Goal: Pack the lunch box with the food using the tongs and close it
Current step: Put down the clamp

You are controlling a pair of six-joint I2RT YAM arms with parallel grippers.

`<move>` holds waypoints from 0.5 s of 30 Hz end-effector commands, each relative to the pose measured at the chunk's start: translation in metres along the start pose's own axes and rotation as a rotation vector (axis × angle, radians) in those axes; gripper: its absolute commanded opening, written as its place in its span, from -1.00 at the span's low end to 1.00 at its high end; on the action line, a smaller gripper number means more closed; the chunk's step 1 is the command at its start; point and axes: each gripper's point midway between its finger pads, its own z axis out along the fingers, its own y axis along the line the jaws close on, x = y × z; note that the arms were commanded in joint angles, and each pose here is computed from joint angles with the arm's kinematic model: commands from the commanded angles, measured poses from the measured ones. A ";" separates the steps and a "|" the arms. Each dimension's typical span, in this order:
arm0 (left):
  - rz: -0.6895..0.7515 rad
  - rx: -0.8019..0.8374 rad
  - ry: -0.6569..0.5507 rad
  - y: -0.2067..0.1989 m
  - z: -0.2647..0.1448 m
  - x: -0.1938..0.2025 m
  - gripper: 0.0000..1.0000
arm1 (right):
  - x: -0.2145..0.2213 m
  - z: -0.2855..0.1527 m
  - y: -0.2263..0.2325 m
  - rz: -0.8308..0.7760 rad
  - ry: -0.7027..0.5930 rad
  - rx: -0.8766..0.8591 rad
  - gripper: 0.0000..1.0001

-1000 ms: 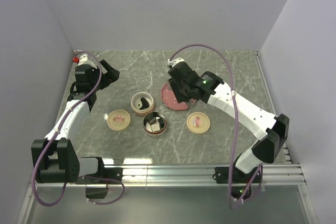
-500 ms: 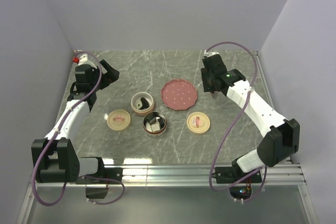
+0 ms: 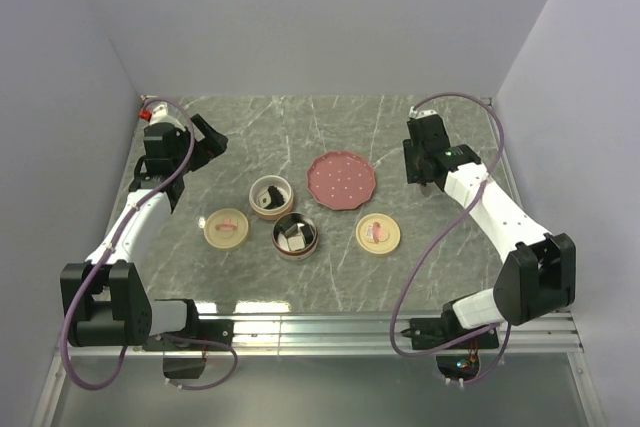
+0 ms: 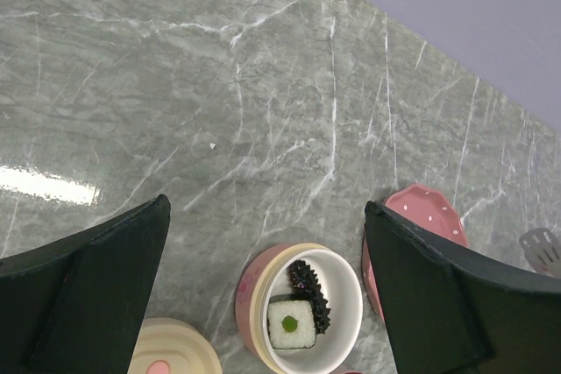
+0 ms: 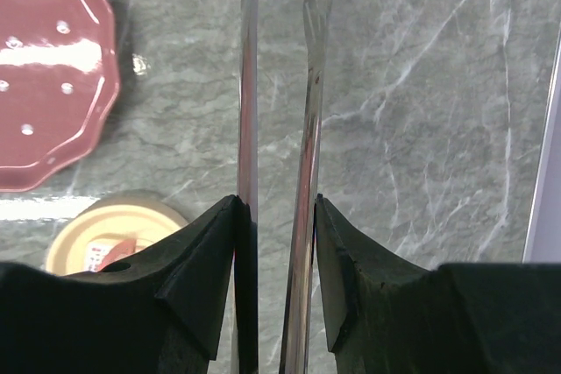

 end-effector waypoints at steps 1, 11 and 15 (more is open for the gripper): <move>0.007 0.034 -0.051 -0.013 0.000 -0.018 0.99 | -0.014 0.004 -0.004 0.017 -0.069 0.004 -0.06; 0.005 0.025 -0.062 -0.008 -0.003 -0.018 0.99 | 0.003 0.024 0.010 0.026 0.006 -0.035 -0.07; -0.001 0.013 -0.071 -0.003 -0.004 -0.020 0.99 | 0.016 0.029 0.015 0.038 0.050 -0.050 -0.07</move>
